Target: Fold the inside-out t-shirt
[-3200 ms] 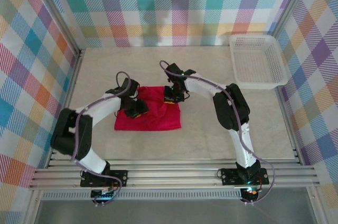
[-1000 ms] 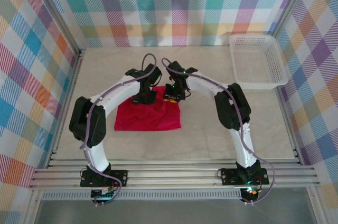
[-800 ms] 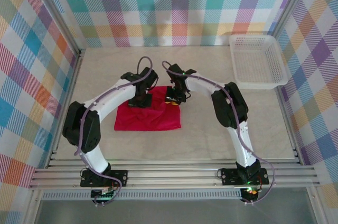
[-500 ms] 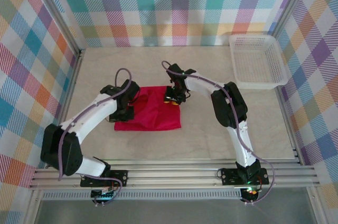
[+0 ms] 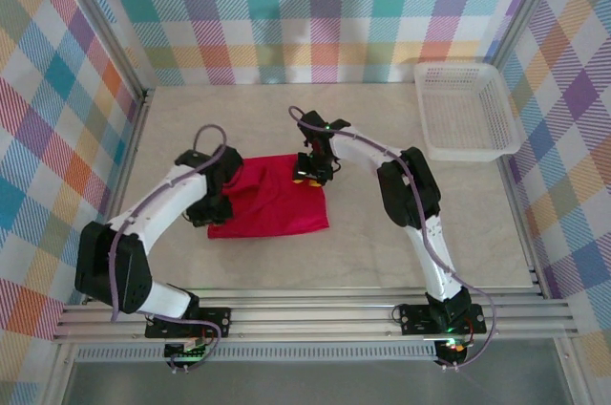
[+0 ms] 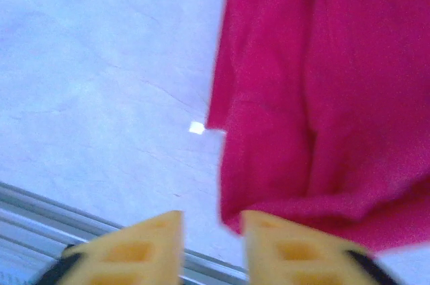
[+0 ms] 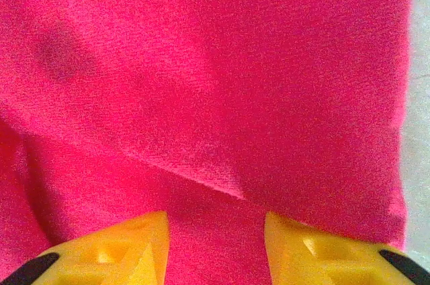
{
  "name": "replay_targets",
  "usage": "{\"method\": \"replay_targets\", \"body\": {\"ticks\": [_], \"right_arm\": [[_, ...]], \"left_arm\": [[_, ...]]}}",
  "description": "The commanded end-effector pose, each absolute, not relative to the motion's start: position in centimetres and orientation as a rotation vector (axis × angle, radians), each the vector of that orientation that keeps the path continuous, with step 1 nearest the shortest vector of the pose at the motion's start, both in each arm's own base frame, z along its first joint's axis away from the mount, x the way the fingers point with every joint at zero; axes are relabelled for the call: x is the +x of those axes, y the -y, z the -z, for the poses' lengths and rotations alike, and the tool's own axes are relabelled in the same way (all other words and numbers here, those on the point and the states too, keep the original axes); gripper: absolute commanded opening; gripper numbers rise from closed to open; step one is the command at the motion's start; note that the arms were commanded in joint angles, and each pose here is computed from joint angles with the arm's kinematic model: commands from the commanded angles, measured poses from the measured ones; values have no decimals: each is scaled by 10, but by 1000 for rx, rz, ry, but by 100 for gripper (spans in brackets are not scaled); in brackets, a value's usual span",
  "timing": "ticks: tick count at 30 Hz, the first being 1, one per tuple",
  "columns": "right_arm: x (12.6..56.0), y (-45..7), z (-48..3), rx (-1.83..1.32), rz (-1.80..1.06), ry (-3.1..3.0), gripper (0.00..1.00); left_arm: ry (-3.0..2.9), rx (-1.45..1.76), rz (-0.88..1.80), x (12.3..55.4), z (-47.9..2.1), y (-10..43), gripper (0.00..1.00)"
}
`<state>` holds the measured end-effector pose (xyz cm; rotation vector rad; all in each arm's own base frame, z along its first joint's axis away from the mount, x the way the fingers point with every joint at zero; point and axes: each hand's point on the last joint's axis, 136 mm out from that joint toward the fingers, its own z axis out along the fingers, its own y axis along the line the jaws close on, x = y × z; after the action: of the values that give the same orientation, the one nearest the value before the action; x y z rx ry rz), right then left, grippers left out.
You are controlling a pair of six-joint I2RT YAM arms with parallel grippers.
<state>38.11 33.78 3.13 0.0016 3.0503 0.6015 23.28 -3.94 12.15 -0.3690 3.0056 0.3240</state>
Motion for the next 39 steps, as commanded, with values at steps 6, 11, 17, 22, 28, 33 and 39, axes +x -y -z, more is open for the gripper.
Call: {"method": "replay_targets", "body": {"ticks": [6, 11, 17, 22, 28, 33, 39], "right_arm": [[381, -336, -28, -27, -591, -3070, 43], [381, -337, -27, -21, -603, -3072, 43], [381, -338, -26, -22, -602, -3071, 44], [381, -336, -22, -15, -597, -3080, 44], [373, -323, -4, 14, -511, -3125, 43], [369, -322, 1, 28, -518, -3133, 43], [370, -324, -3, 26, -543, -3124, 43]], "left_arm": [[-2775, -170, 317, 335, -173, 125, 67], [-2892, -50, 338, 361, -144, 158, 66], [-3014, -20, 112, 370, -94, 148, 60], [-3009, -49, -247, 397, -82, 107, 2], [-2972, -168, -323, 424, -113, 53, 0], [-2996, -259, -316, 430, -106, 17, 0], [-3090, -352, -431, 429, -79, -23, 3]]}}
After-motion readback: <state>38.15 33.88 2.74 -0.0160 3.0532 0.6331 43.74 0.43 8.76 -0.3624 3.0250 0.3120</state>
